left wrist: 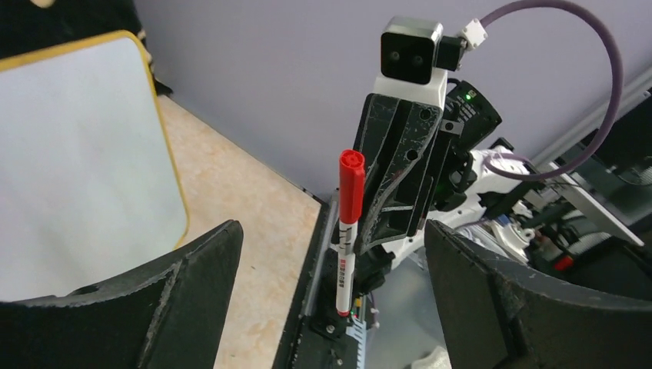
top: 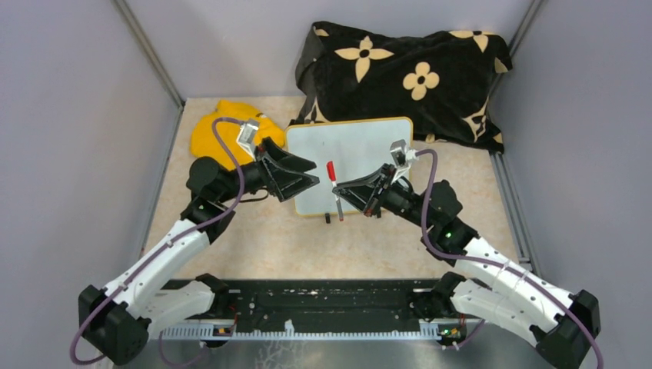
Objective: Write a sentence on the whiteboard
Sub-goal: Open the pen cap.
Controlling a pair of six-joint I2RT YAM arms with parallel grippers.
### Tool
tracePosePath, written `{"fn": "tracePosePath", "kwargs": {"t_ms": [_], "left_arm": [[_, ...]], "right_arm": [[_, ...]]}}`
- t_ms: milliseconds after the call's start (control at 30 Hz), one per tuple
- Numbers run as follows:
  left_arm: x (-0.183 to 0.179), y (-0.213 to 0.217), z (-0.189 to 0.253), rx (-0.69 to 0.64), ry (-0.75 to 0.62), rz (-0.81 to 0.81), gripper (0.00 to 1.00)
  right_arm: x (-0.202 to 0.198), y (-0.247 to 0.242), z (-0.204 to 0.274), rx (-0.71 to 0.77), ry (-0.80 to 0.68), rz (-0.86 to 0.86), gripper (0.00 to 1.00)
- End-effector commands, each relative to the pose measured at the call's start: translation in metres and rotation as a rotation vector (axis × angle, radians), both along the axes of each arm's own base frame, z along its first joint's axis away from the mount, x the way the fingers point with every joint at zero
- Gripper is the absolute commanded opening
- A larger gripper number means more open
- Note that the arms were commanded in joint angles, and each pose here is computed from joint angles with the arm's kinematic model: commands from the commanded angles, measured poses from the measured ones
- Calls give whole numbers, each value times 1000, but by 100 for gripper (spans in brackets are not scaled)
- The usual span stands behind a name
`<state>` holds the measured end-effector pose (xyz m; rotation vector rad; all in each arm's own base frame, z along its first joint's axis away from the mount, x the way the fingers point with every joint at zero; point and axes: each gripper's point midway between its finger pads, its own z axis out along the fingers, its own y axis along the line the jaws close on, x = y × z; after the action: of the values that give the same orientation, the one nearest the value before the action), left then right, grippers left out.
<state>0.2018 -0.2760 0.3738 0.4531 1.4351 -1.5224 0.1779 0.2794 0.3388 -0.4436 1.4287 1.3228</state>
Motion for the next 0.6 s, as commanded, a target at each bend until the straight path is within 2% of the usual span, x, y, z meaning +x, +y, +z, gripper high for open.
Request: {"fn": "tracePosePath", "kwargs": {"t_ms": [0, 300, 433, 567], "left_arm": [[-28, -12, 13, -9, -60, -213, 92], [-32, -17, 9, -17, -61, -268, 81], [-35, -18, 10, -17, -85, -293, 66], [-37, -20, 6, -12, -77, -311, 60]], "right_arm": [[-12, 5, 34, 82, -76, 49, 0], [-17, 15, 34, 69, -83, 86, 0], [-16, 18, 30, 60, -76, 92, 0], [-16, 20, 27, 56, -71, 92, 0]]}}
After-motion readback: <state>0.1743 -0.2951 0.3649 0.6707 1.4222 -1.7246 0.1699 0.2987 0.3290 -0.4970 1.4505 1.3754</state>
